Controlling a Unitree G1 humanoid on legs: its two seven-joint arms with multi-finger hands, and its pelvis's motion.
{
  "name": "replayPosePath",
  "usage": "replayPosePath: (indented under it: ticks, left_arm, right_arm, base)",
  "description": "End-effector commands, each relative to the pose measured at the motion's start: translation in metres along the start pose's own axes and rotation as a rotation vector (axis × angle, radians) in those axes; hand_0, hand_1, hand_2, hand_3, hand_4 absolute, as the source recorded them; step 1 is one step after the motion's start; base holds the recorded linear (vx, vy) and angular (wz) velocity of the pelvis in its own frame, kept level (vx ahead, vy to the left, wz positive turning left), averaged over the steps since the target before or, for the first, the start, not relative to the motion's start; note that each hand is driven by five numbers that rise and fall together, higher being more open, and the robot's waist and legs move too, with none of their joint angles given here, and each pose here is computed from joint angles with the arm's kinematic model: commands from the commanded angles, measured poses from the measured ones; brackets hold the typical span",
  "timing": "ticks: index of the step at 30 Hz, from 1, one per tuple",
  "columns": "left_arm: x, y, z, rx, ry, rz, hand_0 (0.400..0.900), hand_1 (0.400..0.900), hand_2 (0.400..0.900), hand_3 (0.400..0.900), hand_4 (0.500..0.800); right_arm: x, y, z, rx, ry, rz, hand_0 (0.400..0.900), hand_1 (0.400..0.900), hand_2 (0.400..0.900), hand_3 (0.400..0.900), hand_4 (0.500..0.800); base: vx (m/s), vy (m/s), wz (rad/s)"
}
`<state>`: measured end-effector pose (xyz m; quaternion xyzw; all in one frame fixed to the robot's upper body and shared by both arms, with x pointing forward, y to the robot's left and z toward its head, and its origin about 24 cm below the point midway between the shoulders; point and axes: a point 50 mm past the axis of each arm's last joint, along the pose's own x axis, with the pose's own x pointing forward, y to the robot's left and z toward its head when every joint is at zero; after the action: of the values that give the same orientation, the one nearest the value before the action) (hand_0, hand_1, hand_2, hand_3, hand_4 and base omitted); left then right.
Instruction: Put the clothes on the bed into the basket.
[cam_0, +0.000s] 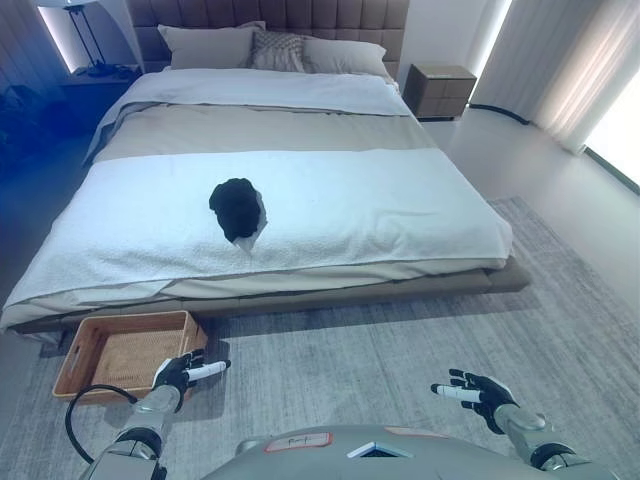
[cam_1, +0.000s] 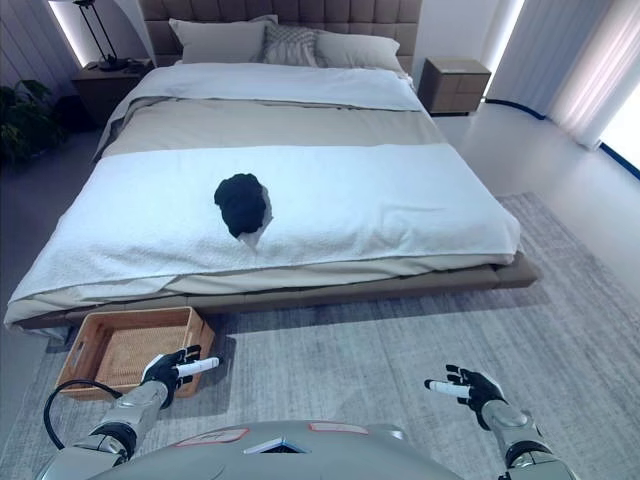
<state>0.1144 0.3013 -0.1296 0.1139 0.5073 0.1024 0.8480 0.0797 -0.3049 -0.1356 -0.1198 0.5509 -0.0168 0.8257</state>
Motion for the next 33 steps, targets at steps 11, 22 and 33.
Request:
replayPosePath:
  ticks: [11,22,33]
  left_arm:
    - [0.004,0.011,0.061,-0.028,-0.225,0.042,0.900,0.900,0.900,0.900,0.800]
    - [0.003,0.007,0.078,-0.049,-0.289,0.032,0.900,0.900,0.900,0.900,0.800]
    - [0.002,-0.001,0.114,0.005,-0.389,0.005,0.900,0.900,0.900,0.900,0.800]
  right_arm:
    - [0.005,-0.012,0.039,0.011,-0.129,-0.056,0.900,0.900,0.900,0.900,0.800]
    - [0.004,-0.020,0.052,0.017,-0.165,-0.074,0.900,0.900,0.900,0.900,0.800]
    - [0.003,-0.023,0.049,0.049,-0.163,-0.097,0.900,0.900,0.900,0.900,0.800]
  base:
    - [0.000,0.000,0.00]
    - [0.001,0.030,0.06]
    - [-0.026,0.192,0.15]
